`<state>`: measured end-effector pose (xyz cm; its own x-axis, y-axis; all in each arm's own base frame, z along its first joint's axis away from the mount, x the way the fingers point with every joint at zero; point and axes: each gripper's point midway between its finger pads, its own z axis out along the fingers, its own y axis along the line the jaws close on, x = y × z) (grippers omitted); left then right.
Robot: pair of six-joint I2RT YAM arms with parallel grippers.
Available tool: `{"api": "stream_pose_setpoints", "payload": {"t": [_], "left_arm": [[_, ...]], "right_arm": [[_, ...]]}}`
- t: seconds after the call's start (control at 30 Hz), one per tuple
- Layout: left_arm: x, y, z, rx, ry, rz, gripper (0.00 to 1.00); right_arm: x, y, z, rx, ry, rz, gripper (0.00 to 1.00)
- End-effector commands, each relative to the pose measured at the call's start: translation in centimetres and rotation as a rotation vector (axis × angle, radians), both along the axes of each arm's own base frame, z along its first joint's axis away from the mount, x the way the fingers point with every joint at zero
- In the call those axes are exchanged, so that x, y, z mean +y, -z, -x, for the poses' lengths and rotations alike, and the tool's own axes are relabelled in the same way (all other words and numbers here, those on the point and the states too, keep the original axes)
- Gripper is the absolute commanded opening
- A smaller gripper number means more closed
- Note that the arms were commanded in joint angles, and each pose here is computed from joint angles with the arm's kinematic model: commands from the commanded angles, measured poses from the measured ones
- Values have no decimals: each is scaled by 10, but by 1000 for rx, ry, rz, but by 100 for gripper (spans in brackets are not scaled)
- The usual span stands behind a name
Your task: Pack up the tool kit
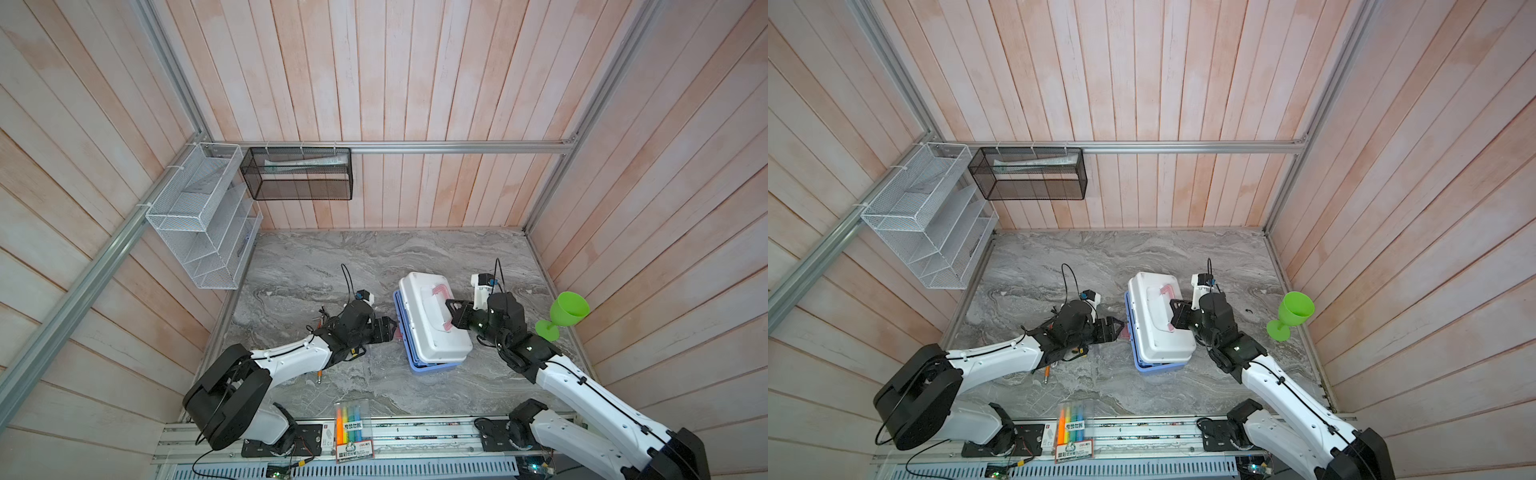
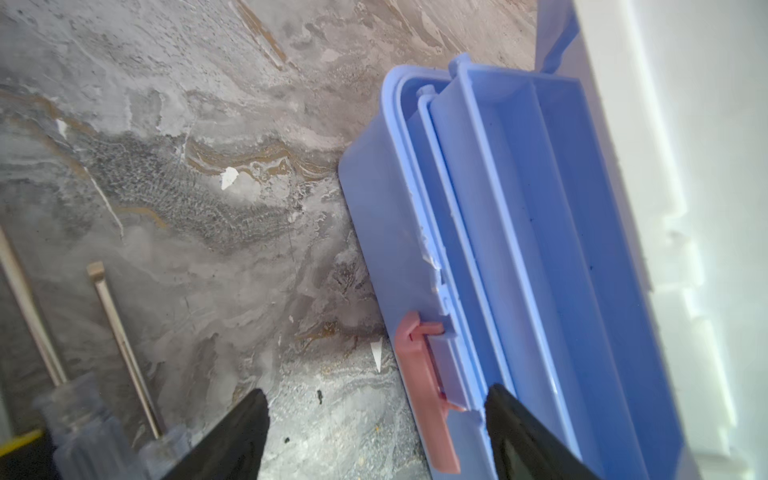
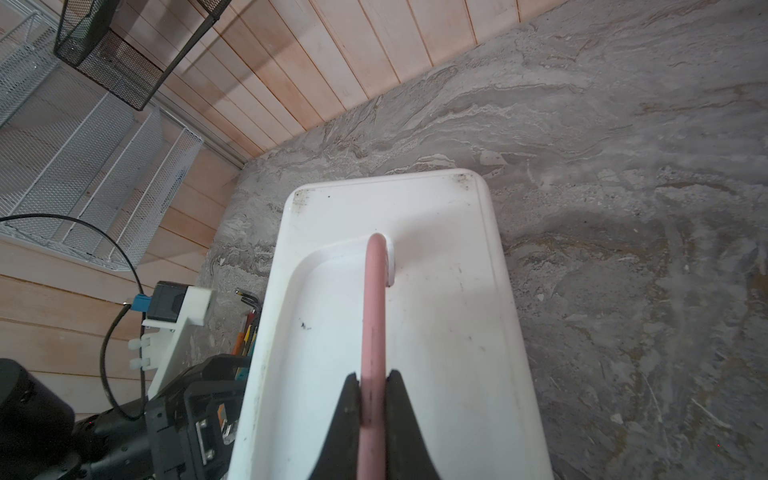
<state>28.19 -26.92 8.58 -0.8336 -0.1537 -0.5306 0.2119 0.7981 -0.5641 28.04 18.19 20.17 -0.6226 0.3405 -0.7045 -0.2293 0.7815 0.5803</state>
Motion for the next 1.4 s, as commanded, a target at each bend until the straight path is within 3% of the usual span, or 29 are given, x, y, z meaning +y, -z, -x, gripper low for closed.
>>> {"api": "stream_pose_setpoints", "payload": {"t": [0.0,0.63,0.93,1.1,1.37], "left_arm": [[-10,-7,-7,-6,13,28,84],[-24,9,-4,34,64,65,84],[-20,33,-4,93,53,-10,83],[-19,50,0,135,61,-36,83],[-6,74,7,200,26,-95,82]], "right_arm": [[6,-28,-6,-92,-12,-72,0],[5,-22,-7,-79,-10,-74,0],[4,-26,-8,-81,-5,-73,0],[-5,-25,-12,-72,15,15,0],[-38,-26,-15,-61,67,57,0]]}}
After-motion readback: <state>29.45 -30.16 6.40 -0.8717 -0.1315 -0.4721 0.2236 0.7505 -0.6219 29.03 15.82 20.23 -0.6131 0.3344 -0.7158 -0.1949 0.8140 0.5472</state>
